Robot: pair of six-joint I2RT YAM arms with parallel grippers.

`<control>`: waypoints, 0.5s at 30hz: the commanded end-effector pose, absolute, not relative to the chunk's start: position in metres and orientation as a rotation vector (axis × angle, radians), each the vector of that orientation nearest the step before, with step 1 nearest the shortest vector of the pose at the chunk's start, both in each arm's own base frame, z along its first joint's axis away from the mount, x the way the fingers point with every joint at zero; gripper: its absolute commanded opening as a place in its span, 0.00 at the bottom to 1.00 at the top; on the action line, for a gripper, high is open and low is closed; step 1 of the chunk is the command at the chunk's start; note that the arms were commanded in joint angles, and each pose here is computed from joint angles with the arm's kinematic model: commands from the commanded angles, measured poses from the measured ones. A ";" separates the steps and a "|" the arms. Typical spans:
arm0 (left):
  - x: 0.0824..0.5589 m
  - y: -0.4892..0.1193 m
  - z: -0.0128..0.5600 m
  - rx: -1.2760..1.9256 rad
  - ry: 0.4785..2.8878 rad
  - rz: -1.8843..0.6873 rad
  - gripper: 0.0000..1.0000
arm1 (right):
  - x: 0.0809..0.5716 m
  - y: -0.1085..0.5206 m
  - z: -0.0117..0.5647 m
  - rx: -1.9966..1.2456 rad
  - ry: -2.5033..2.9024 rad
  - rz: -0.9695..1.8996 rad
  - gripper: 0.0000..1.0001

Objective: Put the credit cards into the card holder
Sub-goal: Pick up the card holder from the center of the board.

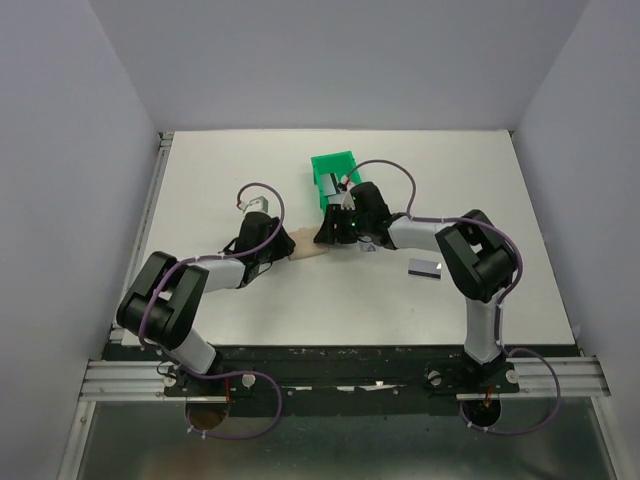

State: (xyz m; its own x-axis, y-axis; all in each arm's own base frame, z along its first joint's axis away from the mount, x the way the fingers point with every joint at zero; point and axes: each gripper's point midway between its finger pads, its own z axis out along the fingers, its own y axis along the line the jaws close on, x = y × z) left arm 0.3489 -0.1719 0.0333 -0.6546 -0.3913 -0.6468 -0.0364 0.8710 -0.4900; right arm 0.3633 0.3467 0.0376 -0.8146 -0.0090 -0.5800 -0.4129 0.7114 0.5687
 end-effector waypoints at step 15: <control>0.343 -0.183 0.036 -0.286 2.239 -0.636 0.49 | 0.329 0.358 0.059 -0.359 2.311 1.116 0.05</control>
State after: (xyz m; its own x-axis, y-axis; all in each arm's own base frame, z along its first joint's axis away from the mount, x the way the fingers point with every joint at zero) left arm 0.3524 -0.1770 0.0344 -0.6503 -0.3942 -0.6494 -0.0161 0.8617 -0.5071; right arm 0.3359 0.3524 0.0305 -0.8450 -0.0166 -0.5345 -0.4085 0.6650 0.6252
